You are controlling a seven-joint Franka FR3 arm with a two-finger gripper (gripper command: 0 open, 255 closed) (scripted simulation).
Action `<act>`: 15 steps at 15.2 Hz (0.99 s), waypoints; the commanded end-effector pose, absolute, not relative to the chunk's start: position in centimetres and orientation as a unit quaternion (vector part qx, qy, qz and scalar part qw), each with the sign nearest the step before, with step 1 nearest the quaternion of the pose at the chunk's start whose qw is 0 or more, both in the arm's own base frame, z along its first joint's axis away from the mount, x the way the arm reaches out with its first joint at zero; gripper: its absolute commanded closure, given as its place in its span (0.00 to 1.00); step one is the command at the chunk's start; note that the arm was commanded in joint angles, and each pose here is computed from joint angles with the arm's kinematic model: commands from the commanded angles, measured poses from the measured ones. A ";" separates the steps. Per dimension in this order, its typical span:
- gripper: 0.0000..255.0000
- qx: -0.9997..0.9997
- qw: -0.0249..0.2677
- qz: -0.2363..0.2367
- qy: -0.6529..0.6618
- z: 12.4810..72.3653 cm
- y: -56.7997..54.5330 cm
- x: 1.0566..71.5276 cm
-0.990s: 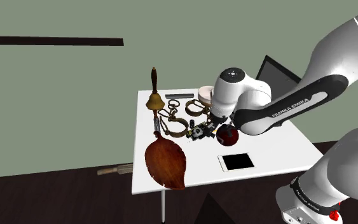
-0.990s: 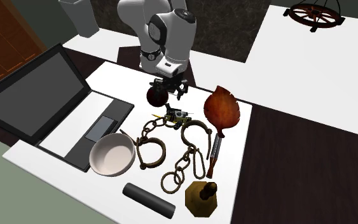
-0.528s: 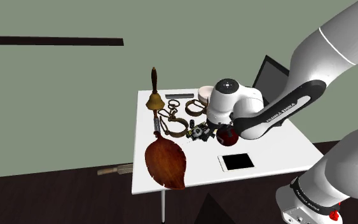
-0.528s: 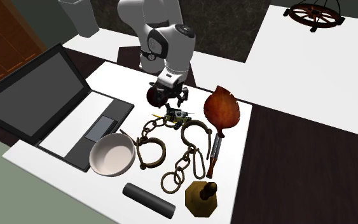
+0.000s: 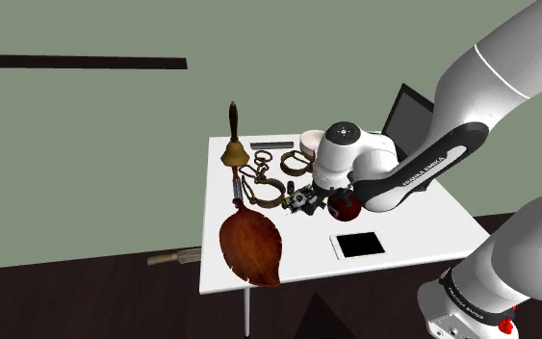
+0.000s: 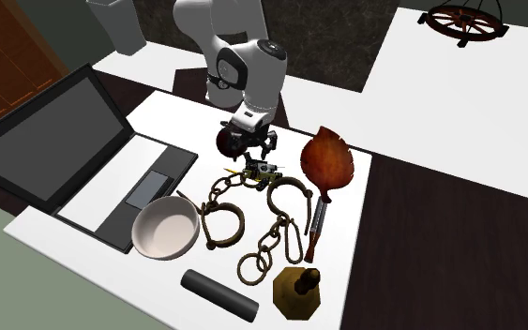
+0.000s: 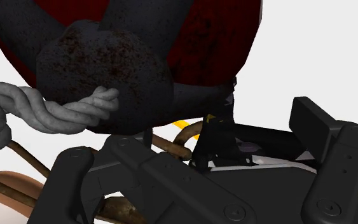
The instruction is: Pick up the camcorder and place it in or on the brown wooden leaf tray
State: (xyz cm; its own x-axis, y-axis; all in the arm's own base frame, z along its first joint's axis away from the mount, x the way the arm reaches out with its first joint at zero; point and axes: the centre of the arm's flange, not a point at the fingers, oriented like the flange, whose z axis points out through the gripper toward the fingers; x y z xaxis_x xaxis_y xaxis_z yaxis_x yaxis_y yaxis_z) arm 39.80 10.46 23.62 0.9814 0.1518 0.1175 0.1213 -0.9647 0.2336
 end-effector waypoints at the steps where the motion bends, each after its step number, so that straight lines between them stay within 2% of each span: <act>1: 1.00 0.989 0.113 0.067 0.069 23.6 10.5 39.8; 10: 1.00 0.989 0.113 0.067 0.069 23.6 10.5 39.8; 15: 1.00 0.989 0.113 0.067 0.069 26.3 10.5 39.8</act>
